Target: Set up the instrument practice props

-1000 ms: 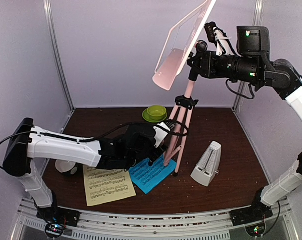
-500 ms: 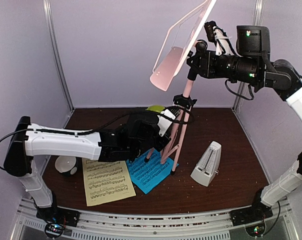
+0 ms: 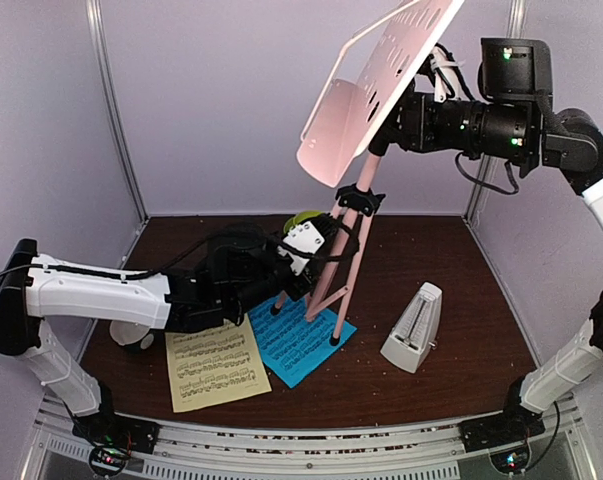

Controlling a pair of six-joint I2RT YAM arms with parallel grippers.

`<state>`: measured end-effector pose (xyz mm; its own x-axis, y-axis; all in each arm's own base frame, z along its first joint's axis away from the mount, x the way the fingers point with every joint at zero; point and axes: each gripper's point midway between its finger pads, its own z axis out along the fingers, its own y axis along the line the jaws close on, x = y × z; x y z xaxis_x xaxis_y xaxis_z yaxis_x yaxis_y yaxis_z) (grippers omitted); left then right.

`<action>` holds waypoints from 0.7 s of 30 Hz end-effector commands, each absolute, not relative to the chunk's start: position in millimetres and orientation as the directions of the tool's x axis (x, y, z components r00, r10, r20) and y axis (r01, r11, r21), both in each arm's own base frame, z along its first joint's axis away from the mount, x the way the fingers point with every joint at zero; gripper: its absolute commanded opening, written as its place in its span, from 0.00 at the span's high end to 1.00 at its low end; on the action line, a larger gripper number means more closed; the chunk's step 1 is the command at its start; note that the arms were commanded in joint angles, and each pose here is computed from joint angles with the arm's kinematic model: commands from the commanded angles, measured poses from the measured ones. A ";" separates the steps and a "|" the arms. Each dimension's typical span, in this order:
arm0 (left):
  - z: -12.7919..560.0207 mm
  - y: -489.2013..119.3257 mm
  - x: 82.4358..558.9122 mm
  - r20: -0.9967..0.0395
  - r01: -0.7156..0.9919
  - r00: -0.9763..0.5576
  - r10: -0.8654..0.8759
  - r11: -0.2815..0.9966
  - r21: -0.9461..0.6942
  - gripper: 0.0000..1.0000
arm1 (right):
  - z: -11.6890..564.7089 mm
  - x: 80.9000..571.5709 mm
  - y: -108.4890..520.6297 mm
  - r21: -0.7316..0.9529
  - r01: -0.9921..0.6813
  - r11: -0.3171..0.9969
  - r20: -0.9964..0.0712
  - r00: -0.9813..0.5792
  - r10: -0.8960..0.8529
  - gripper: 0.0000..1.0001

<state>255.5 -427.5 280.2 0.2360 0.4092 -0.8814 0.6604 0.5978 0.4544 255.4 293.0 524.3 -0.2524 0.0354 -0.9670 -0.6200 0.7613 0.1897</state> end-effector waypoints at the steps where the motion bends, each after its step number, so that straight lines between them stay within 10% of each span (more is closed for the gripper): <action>1: 214.4 -432.2 232.2 -0.570 0.620 0.460 0.681 0.214 0.755 1.00 | 639.4 239.1 247.6 0.303 -0.631 0.714 -0.931 -0.033 0.365 1.00; 4: 241.1 -434.0 248.0 -0.698 0.629 0.322 0.639 0.406 0.662 0.96 | 635.5 240.1 249.1 0.315 -0.631 0.709 -0.927 -0.044 0.372 1.00; 10: 251.9 -420.8 251.5 -0.873 0.647 0.145 0.465 0.623 0.440 0.41 | 635.2 241.2 247.6 0.341 -0.626 0.702 -0.913 -0.044 0.405 1.00; 21: 185.3 -395.7 222.4 -0.855 0.732 0.117 0.505 0.537 0.418 0.27 | 635.3 241.8 237.7 0.346 -0.599 0.723 -0.910 -0.026 0.413 1.00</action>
